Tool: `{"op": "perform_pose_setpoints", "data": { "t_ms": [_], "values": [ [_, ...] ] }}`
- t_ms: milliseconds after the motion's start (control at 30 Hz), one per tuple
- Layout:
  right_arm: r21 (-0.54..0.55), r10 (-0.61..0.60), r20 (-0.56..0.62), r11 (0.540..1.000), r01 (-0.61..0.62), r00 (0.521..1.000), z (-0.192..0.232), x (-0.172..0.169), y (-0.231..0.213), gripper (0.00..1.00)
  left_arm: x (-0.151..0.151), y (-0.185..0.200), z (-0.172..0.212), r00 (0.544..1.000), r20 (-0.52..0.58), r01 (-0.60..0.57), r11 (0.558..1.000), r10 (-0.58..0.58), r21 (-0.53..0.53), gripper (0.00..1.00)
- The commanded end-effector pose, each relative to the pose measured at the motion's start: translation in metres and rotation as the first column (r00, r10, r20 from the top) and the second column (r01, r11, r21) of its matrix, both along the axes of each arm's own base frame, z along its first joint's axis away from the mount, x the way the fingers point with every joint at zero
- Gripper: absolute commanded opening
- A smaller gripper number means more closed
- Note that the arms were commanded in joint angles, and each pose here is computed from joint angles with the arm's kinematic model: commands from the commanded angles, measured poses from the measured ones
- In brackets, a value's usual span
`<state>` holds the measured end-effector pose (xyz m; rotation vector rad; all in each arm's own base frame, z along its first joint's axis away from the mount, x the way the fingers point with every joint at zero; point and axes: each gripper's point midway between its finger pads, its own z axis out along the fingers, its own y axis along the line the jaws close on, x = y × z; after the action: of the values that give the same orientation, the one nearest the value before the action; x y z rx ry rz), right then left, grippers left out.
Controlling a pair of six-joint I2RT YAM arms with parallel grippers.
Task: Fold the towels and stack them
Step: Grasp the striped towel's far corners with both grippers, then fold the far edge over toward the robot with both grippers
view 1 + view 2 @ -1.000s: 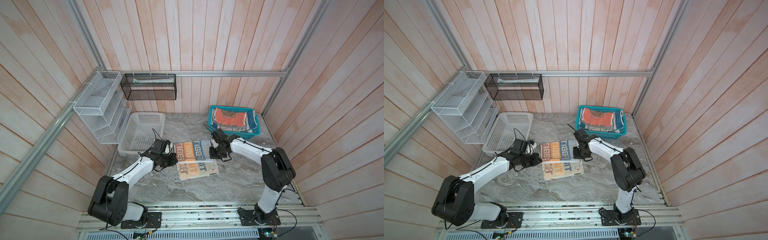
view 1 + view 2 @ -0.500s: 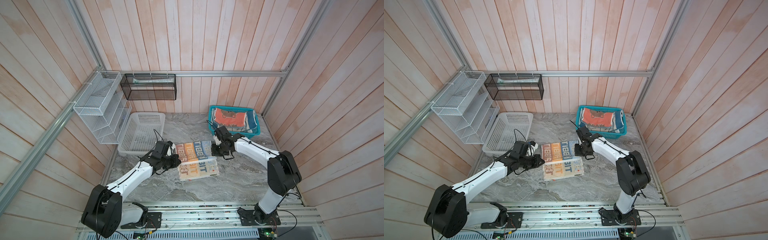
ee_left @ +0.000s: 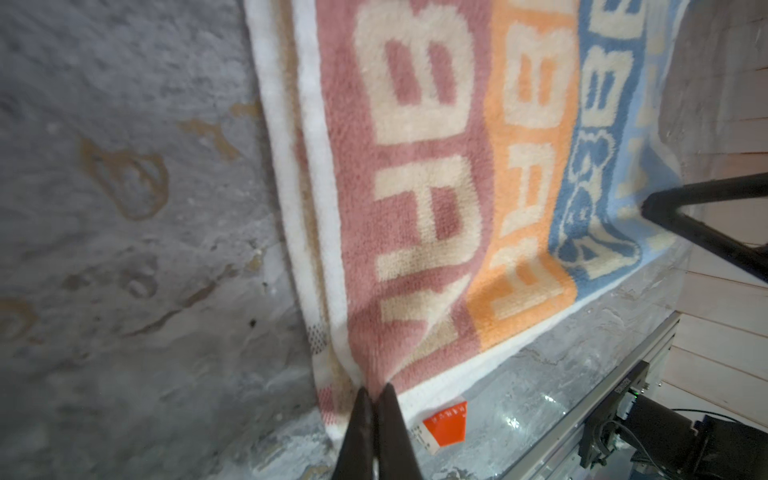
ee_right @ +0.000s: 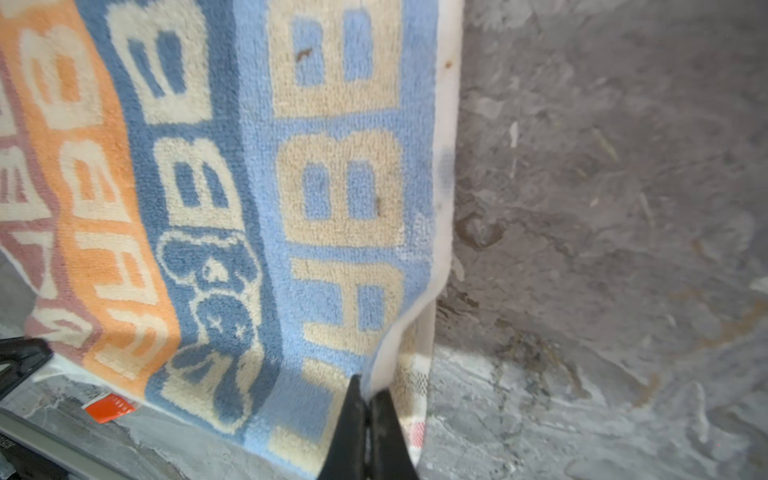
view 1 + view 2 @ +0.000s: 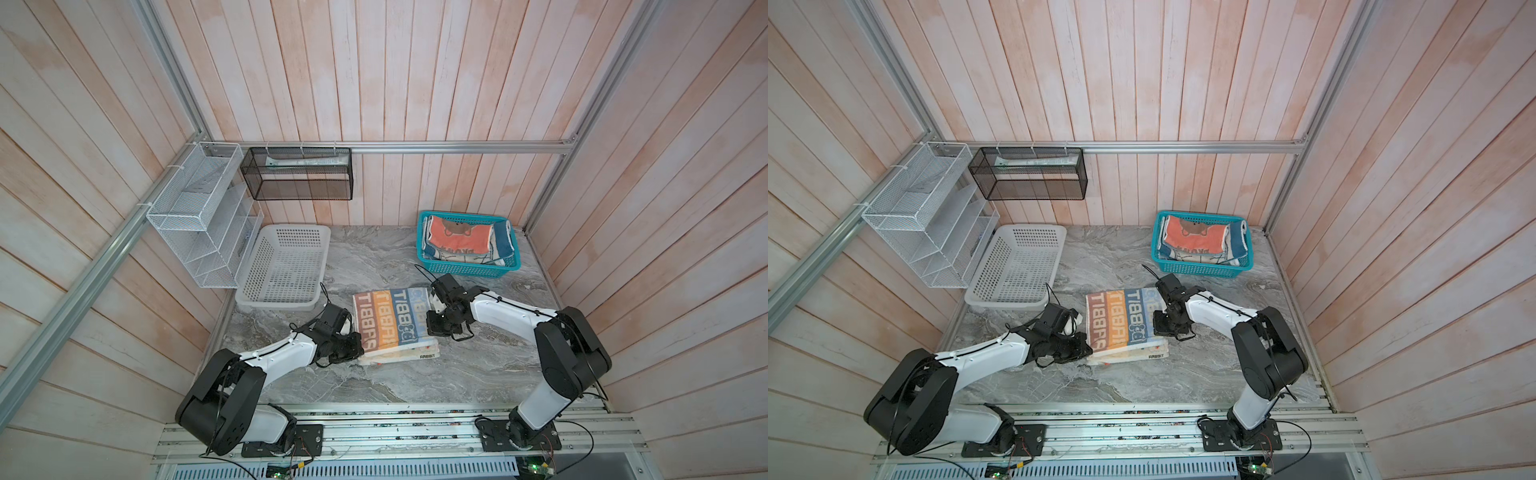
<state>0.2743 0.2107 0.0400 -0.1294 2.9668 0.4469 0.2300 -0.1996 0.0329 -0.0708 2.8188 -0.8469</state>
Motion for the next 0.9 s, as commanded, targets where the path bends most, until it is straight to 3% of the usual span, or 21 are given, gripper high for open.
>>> {"op": "perform_pose_setpoints", "data": {
  "t_ms": [0,267,433,500,633,767,867],
  "values": [
    [-0.008,-0.005,0.057,1.0,0.005,0.998,0.017,0.009,-0.002,0.0,0.013,-0.001,0.023,0.998,0.061,-0.013,1.0,0.013,-0.001,0.0],
    [-0.003,-0.014,0.066,1.0,0.015,0.998,0.03,-0.01,-0.012,0.0,-0.002,0.005,0.036,0.997,0.068,-0.034,0.999,0.032,0.023,0.0],
    [0.013,-0.019,0.036,1.0,0.018,0.999,0.007,-0.026,-0.017,0.0,-0.023,-0.003,0.009,1.0,0.004,-0.027,1.0,0.027,0.006,0.0],
    [0.014,-0.004,0.01,1.0,0.004,1.0,-0.002,-0.032,-0.016,0.17,-0.027,-0.002,-0.003,0.999,-0.028,-0.037,0.999,0.038,0.036,0.11],
    [-0.026,0.013,0.041,1.0,-0.012,0.999,0.007,-0.031,-0.017,0.33,-0.026,0.001,-0.001,0.998,-0.027,-0.047,0.997,0.049,0.068,0.34],
    [-0.055,0.002,0.096,0.998,0.003,0.995,0.022,-0.025,-0.024,0.38,-0.015,0.007,0.014,0.998,0.035,-0.056,0.993,0.052,0.108,0.37],
    [-0.046,0.003,0.075,0.999,0.001,0.997,0.02,-0.029,-0.023,0.38,-0.012,0.004,0.016,0.998,0.035,-0.053,0.993,0.05,0.109,0.38]
  ]
}}
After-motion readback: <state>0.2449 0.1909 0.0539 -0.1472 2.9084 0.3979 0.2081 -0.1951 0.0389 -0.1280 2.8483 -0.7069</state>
